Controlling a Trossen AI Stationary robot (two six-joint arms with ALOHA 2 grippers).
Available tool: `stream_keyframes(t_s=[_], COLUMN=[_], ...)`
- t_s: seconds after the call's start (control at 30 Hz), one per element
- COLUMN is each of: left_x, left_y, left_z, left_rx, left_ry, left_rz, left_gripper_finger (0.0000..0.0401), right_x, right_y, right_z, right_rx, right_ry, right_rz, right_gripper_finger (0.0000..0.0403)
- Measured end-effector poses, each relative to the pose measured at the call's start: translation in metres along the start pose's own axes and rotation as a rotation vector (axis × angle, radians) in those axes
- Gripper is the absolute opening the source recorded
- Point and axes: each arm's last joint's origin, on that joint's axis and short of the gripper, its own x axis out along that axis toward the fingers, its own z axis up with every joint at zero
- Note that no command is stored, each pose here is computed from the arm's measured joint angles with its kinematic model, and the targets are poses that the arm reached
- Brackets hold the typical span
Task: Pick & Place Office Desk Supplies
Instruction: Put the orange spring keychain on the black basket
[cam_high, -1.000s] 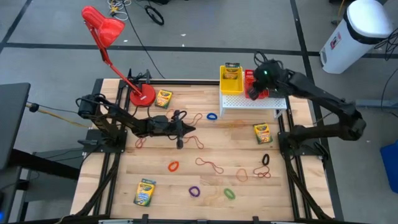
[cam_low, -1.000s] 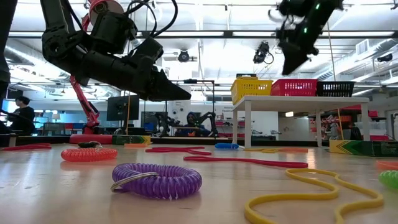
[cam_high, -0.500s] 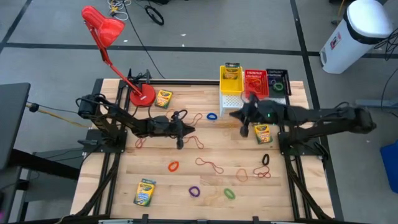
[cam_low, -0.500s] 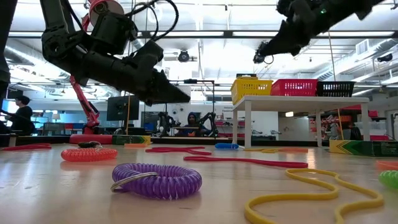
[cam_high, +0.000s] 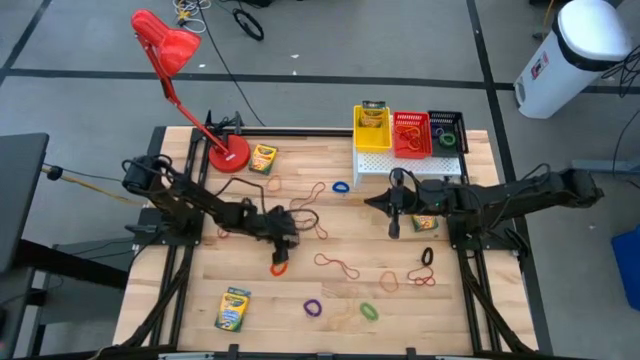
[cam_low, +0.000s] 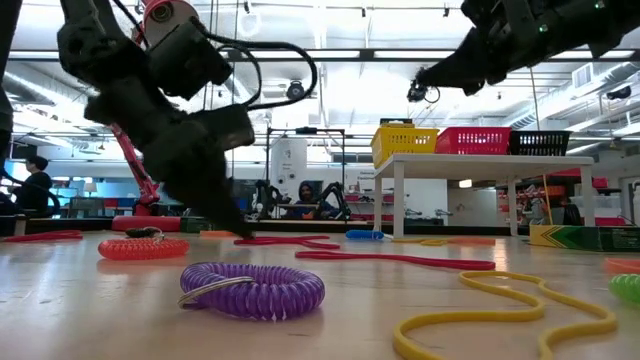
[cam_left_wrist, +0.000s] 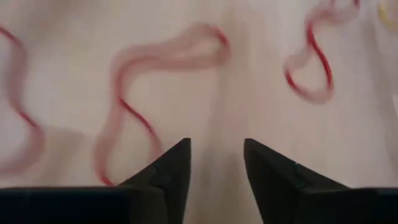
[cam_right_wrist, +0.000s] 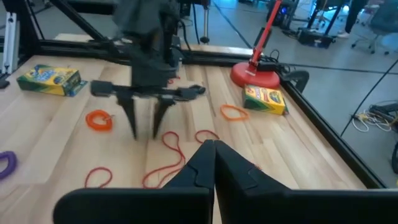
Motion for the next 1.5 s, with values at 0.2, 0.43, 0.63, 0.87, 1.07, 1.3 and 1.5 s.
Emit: stream_keyframes(t_s=[0.2, 0.43, 0.63, 0.87, 1.07, 1.3, 1.5], left_x=[-0.005, -0.017, -0.03, -0.026, -0.012, -0.016, -0.021], left_y=[-0.031, -0.058, -0.065, -0.062, -0.059, -0.058, -0.053], left_z=[0.004, 0.019, 0.017, 0.015, 0.008, 0.01, 0.019], left_rx=[0.048, 0.035, 0.027, -0.057, -0.068, -0.026, 0.035], left_ry=[0.14, 0.346, 0.509, 0.529, 0.567, 0.55, 0.459], left_rz=[-0.062, -0.137, -0.014, 0.02, 0.055, 0.053, 0.121], left_gripper_finger=[0.0201, 0.0204, 0.0189, 0.0171, 0.0168, 0.0095, 0.0015], right_x=[0.001, 0.0, 0.0, 0.0, 0.0, 0.0, 0.0], right_y=[0.001, 0.002, 0.002, 0.002, 0.002, 0.002, 0.003], right_z=[-0.012, -0.028, -0.029, -0.029, -0.029, -0.029, -0.03], right_rx=[-0.01, -0.016, -0.02, -0.018, -0.018, -0.019, -0.004], right_ry=[-0.006, -0.017, -0.041, -0.044, -0.041, -0.039, -0.031], right_rz=[-0.001, -0.001, -0.002, -0.002, -0.002, -0.002, 0.015], right_gripper_finger=[0.0014, 0.0009, 0.0007, 0.001, 0.0011, 0.0011, 0.0011])
